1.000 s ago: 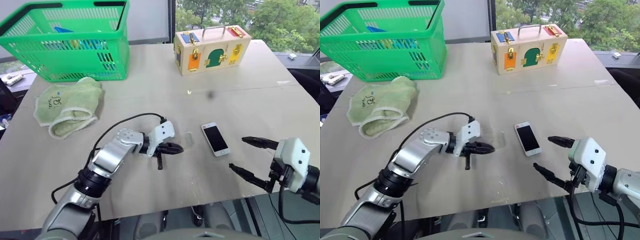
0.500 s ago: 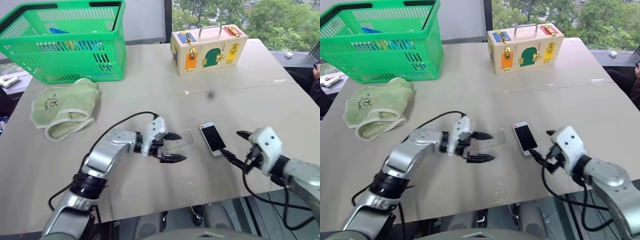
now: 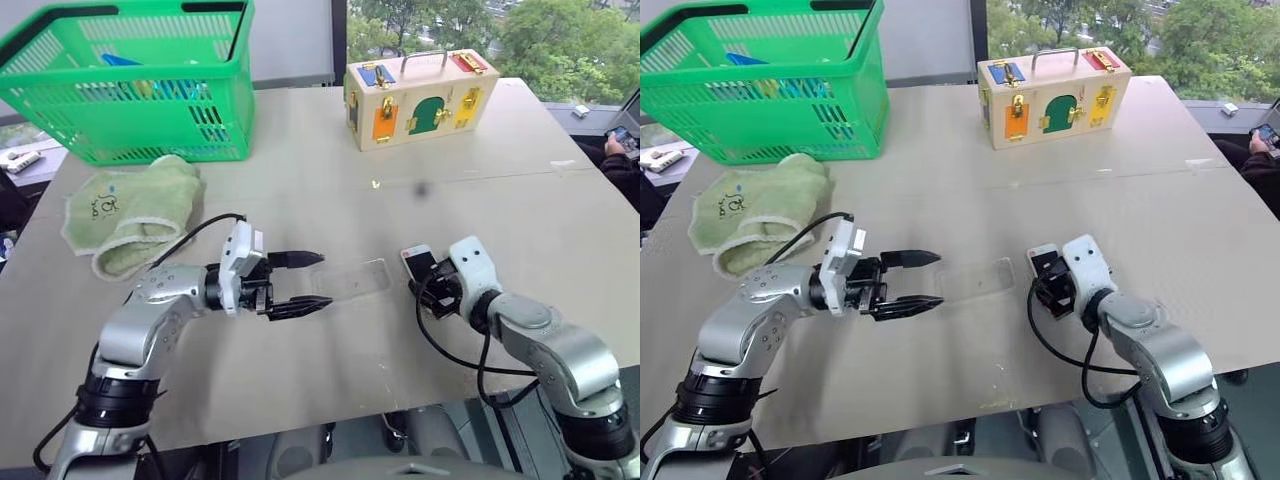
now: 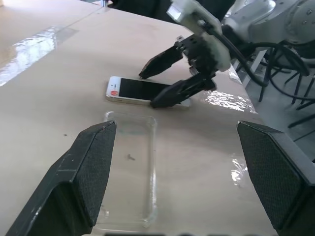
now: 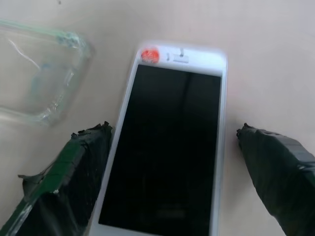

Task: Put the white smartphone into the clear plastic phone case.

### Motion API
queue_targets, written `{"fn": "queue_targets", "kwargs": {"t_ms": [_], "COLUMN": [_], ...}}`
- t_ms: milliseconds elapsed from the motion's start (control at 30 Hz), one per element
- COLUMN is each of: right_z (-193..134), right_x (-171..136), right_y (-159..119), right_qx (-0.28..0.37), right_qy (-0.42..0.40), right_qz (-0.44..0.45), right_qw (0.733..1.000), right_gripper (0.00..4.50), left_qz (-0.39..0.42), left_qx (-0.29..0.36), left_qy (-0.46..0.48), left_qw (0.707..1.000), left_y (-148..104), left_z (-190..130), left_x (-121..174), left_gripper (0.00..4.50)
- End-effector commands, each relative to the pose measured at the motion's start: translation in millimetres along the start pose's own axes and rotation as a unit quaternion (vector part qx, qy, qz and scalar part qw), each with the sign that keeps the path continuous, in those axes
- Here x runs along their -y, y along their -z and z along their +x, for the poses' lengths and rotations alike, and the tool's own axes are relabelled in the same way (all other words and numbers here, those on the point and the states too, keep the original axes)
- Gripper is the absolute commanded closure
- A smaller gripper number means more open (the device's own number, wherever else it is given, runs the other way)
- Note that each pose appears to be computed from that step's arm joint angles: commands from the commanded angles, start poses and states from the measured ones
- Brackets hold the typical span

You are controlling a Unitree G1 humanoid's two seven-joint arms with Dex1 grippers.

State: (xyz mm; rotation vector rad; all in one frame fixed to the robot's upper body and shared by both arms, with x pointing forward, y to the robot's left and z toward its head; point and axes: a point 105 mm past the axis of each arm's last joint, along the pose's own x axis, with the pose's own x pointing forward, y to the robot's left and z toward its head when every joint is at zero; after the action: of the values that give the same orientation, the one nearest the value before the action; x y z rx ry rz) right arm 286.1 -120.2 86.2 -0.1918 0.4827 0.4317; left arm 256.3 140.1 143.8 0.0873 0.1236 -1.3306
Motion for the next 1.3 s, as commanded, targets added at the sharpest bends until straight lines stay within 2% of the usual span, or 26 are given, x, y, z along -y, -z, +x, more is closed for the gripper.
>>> {"fn": "queue_targets", "kwargs": {"t_ms": [33,167,333,400,433,667,867,1000,1100,1300], "right_z": [3.2,6.3,10.8,12.4,13.4,14.2,8.6,1.4,-6.2,-21.9], "right_x": [3.3,-13.0,-14.3,-12.6,-11.6,-4.5,7.1,19.3,17.8,5.6], "right_y": [20.4,30.0,50.8,57.5,59.6,59.0,43.8,17.7,-5.0,-44.6], "right_qx": [-0.056,-0.080,-0.112,-0.119,-0.118,-0.086,-0.025,0.035,0.087,0.171], "right_qy": [0.015,-0.026,-0.032,-0.034,-0.037,-0.035,-0.037,-0.039,-0.068,-0.150], "right_qz": [0.021,0.021,0.015,0.017,0.020,0.021,0.015,-0.010,-0.065,-0.116], "right_qw": [0.998,0.996,0.993,0.992,0.992,0.995,0.999,0.999,0.992,0.967], "right_gripper": [0.00,0.00,0.00,1.14,1.38,1.47,1.48,1.49,1.49,1.51], "left_qz": [0.022,0.017,0.015,0.016,0.018,0.024,0.021,0.011,0.003,-0.013], "left_qx": [0.007,0.006,0.016,0.024,0.028,0.031,0.051,0.052,0.046,0.036], "left_qy": [-0.007,-0.023,-0.012,-0.007,-0.008,-0.043,-0.052,-0.053,-0.066,-0.099], "left_qw": [1.000,1.000,1.000,1.000,0.999,0.998,0.997,0.997,0.997,0.994], "left_y": [-12.6,-15.6,-25.8,-32.0,-35.5,-38.5,-32.4,-28.7,-20.5,-2.8], "left_z": [-5.1,-9.9,-10.9,-13.0,-15.4,-25.0,-28.9,-31.3,-33.8,-41.4], "left_x": [4.9,4.1,9.4,10.6,10.5,9.4,11.2,11.6,10.2,10.1], "left_gripper": [0.43,0.43,0.43,0.35,0.35,0.35,0.35,0.35,0.35,0.35]}}
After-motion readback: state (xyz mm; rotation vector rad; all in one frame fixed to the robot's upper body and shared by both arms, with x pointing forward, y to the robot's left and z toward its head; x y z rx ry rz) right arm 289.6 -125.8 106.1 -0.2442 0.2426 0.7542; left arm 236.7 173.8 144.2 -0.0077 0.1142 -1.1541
